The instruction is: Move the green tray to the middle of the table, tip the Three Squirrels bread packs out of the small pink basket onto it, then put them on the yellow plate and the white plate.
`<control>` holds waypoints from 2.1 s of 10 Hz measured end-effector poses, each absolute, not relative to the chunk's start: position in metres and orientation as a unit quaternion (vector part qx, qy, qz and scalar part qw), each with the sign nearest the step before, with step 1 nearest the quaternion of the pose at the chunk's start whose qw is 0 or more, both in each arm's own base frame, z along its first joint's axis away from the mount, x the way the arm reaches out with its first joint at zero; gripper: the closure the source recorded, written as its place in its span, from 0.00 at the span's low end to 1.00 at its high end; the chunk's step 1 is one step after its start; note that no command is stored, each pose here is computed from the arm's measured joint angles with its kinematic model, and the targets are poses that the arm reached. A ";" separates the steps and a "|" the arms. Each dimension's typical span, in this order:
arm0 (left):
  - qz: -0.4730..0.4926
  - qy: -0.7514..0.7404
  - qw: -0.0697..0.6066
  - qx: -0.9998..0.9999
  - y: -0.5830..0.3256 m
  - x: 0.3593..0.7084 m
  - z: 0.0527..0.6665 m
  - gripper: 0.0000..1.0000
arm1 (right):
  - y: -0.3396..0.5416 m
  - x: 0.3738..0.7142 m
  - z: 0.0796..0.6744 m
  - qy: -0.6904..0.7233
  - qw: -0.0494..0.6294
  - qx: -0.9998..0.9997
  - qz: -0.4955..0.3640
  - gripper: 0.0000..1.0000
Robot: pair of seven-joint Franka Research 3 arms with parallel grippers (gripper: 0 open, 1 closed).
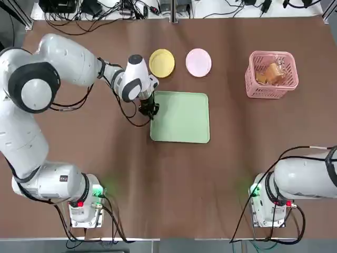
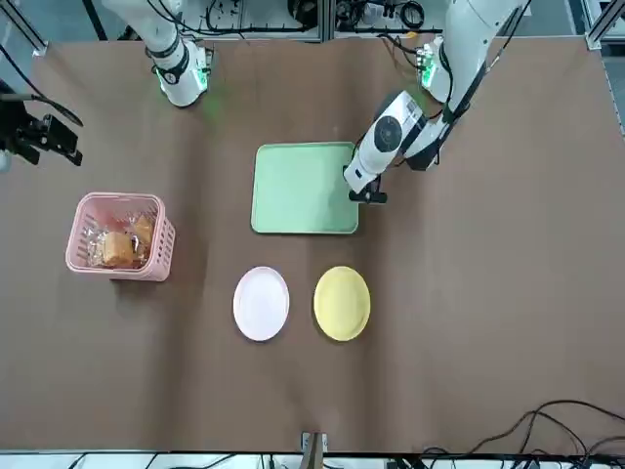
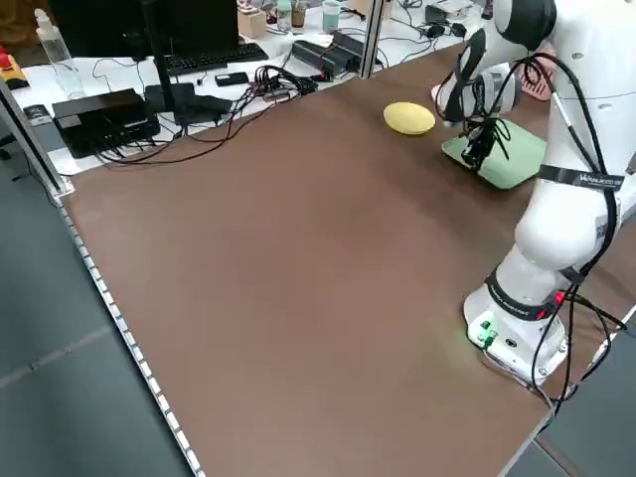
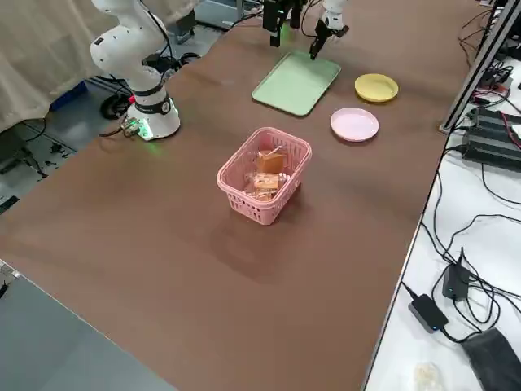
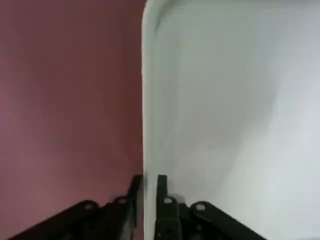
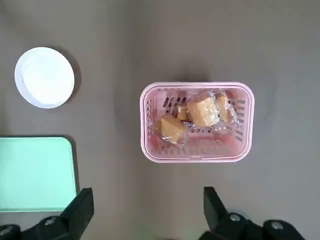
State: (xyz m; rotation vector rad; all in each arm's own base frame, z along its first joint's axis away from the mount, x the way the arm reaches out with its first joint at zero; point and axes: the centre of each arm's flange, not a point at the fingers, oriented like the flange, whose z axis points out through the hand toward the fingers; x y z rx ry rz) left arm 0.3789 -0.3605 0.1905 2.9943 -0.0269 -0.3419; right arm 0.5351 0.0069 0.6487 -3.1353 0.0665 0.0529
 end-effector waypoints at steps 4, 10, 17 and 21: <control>-0.129 0.052 0.022 0.990 -0.315 0.484 0.250 0.15 | 0.007 0.535 0.649 0.021 0.003 -1.000 0.017 0.03; -0.057 0.043 0.023 0.997 -0.143 0.614 0.435 0.00 | 0.009 0.537 0.644 0.019 0.003 -1.000 0.016 0.06; 0.005 0.026 0.019 0.999 -0.057 0.626 0.526 0.00 | 0.023 0.544 0.468 0.007 0.002 -0.999 0.045 0.06; 0.009 0.021 0.024 0.999 -0.062 0.612 0.552 0.00 | 0.034 0.521 0.379 -0.004 0.002 -1.000 0.021 0.06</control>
